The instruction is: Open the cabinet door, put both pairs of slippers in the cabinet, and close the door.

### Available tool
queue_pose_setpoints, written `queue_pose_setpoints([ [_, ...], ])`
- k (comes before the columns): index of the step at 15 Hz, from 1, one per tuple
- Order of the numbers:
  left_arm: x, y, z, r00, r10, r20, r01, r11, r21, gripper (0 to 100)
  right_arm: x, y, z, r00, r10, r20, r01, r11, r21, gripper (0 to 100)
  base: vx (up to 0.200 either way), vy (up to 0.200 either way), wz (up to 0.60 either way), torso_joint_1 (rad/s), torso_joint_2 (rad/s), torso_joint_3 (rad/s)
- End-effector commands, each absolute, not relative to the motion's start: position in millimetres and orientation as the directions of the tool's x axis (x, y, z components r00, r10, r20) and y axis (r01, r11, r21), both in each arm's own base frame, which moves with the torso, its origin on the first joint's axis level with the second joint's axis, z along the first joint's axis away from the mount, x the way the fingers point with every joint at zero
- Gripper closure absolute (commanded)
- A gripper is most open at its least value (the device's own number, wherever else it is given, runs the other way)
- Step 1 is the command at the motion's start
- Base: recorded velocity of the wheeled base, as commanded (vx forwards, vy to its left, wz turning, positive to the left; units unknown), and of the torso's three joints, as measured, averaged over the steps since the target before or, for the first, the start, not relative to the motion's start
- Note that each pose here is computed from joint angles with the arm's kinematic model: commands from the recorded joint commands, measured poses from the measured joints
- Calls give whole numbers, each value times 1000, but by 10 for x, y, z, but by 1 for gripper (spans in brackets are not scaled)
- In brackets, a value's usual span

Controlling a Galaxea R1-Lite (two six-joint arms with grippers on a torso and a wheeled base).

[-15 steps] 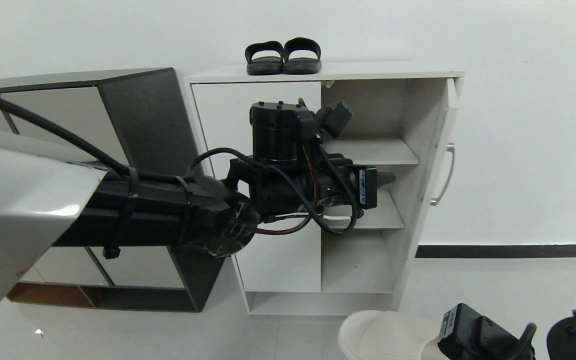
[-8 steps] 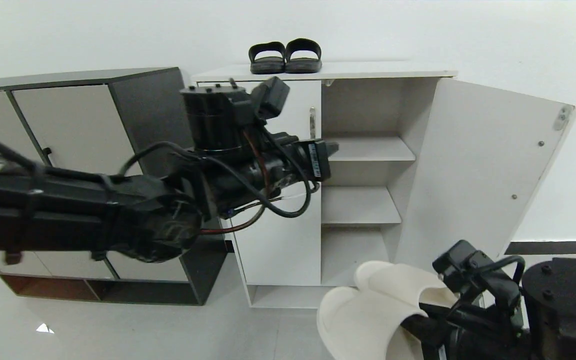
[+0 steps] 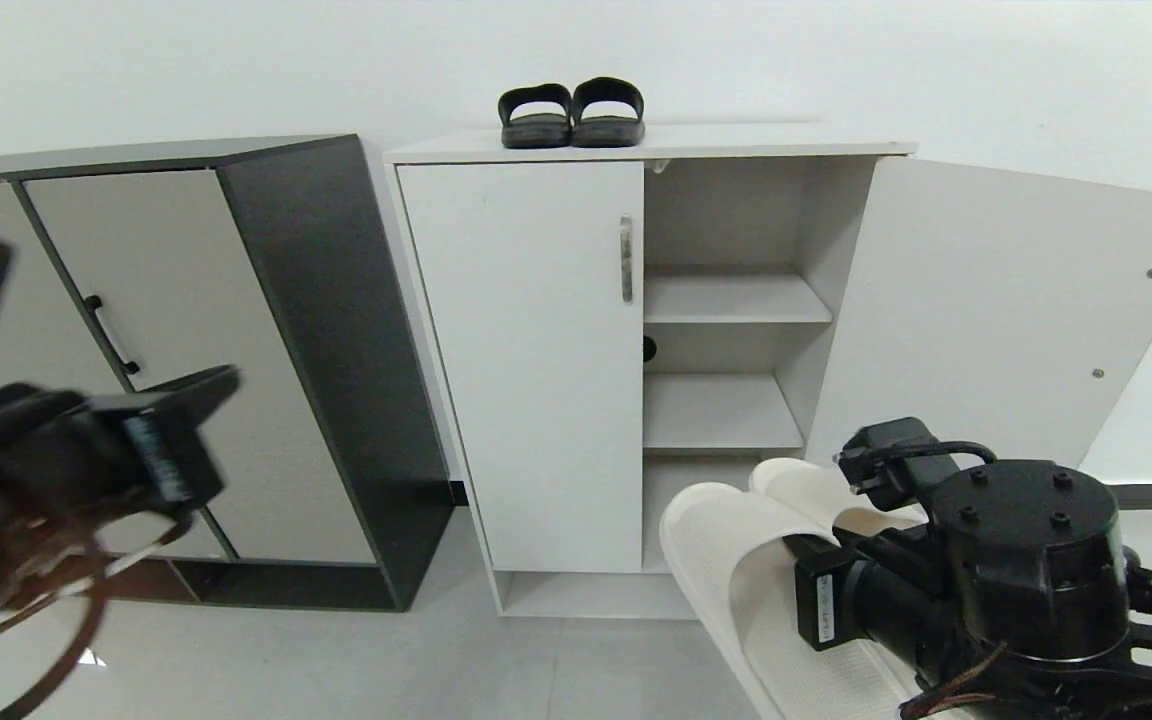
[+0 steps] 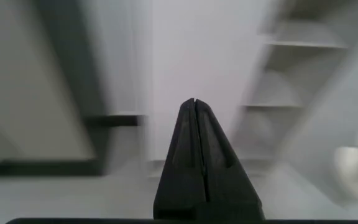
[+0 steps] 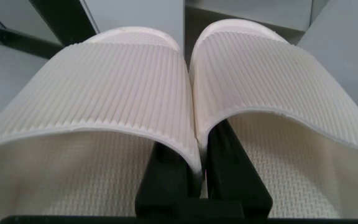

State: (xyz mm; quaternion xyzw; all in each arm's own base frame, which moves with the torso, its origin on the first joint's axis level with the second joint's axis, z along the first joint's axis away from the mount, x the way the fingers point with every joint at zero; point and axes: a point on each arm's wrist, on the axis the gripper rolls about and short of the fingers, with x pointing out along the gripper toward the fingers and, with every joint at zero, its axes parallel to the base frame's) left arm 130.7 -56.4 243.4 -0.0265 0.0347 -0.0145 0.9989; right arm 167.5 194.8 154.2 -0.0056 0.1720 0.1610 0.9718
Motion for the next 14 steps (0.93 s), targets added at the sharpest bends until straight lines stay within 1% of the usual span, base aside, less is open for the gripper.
queue_pose_setpoints([
  [1,194,122,1751,840,541,34,-539,840,-65,100,1681,1956,1487,884,306,-353,-316,948,32,100,0,0,0,0,0,0],
  [2,23,121,1541,824,564,57,-562,825,-59,100,1678,1959,1478,883,306,-357,-317,948,30,100,0,0,0,0,0,0],
  [3,-120,101,1280,828,557,64,-556,831,-28,100,1672,1964,1470,880,309,-359,-321,947,28,100,0,0,0,0,0,0],
  [4,-221,77,1053,871,486,74,-487,873,-2,100,1667,1959,1459,877,312,-364,-324,945,29,100,0,0,0,0,0,0],
  [5,-178,62,855,913,408,-3,-408,913,23,100,1667,1954,1453,877,312,-366,-324,946,30,100,0,0,0,0,0,0],
  [6,-174,45,815,943,331,-39,-332,943,-30,100,1664,1956,1444,875,312,-369,-325,945,28,100,0,0,0,0,0,0],
  [7,-172,29,806,966,255,-47,-257,965,-59,100,1664,1962,1437,875,313,-370,-326,945,27,100,0,0,0,0,0,0],
  [8,-197,0,804,1000,20,0,-20,997,-74,100,1672,1973,1421,873,311,-375,-326,945,23,100,0,0,0,0,0,0],
  [9,-217,2,804,1000,-6,25,7,999,-49,100,1672,1972,1414,873,309,-377,-325,945,21,100,0,0,0,0,0,0],
  [10,-225,6,800,999,23,34,-22,1000,-22,100,1671,1970,1418,875,306,-375,-322,946,21,100,0,0,0,0,0,0],
  [11,-229,20,766,996,87,11,-87,996,5,100,1668,1967,1426,875,307,-373,-323,946,23,100,0,0,0,0,0,0],
  [12,-230,28,753,992,124,-2,-124,991,51,100,1666,1963,1426,875,307,-373,-323,946,21,100,0,0,0,0,0,0],
  [14,-227,3,755,1000,12,-2,-12,998,54,100,1663,1960,1436,877,310,-367,-324,946,24,100,0,0,0,0,0,0],
])
